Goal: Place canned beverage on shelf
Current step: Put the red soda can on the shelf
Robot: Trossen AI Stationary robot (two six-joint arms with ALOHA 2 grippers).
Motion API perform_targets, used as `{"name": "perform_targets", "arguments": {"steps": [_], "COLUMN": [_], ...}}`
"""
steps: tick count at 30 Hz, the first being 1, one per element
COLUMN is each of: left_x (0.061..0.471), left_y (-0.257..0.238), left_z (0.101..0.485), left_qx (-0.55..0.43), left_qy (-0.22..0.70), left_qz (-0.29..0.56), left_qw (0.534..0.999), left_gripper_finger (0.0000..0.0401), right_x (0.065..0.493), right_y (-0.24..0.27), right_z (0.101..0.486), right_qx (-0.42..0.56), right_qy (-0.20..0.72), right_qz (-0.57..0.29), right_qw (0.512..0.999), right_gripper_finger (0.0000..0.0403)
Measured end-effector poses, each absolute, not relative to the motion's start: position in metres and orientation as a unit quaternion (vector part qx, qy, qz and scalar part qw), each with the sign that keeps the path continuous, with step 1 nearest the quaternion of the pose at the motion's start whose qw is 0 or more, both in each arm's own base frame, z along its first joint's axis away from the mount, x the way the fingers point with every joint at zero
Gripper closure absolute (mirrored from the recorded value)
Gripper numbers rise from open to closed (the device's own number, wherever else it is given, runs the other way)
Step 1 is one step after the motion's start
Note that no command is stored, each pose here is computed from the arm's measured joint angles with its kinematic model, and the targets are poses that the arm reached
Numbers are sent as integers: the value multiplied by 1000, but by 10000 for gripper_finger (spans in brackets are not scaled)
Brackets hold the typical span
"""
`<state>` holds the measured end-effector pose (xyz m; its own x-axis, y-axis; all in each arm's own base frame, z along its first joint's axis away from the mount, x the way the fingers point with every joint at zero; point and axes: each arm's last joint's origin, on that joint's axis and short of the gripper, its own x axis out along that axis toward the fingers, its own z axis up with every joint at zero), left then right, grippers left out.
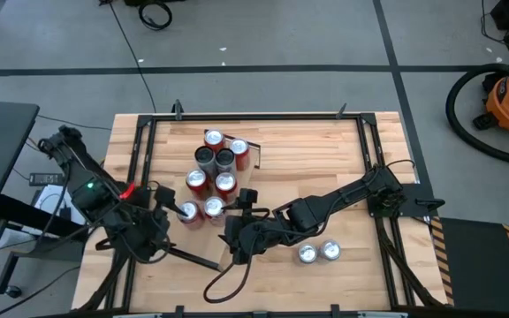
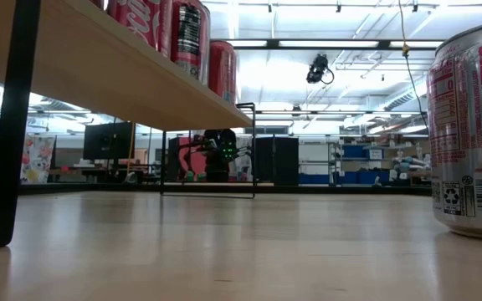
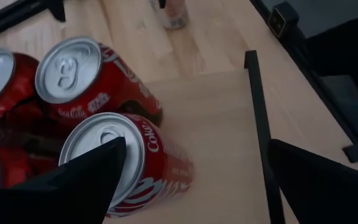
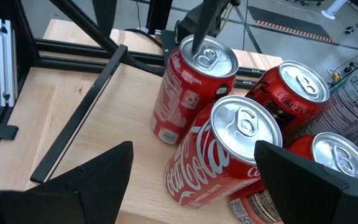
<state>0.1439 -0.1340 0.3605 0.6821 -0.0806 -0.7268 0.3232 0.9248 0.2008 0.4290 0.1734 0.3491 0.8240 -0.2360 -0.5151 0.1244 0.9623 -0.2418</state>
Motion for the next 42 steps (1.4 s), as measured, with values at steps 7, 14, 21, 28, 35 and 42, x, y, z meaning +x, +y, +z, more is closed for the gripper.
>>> {"name": "perform_targets", "arguments": {"steps": [7,14,21,28,35,42], "left_x": [138,141,143,154,158,157], "left_y": [-127,-128,-127,-137,-139,-136], "left_z": [364,367,367,355,343,342], "left_qx": [145,149,190,250,314,340], "left_qy": [376,349,333,355,378,378], "left_qz": [-103,-80,-50,-36,5,27], "left_qw": [909,922,922,900,871,861], "left_gripper_finger": [1,1,1,1,1,1], "right_x": [429,429,429,430,431,431], "right_y": [174,174,174,174,175,175], "right_z": [349,349,344,338,339,339], "right_qx": [-99,-99,-98,-102,-102,-100], "right_qy": [281,281,286,292,287,287], "right_qz": [-94,-94,-96,-96,-95,-95], "right_qw": [950,950,948,946,948,948], "right_gripper_finger": [57,57,57,57,57,57]}}
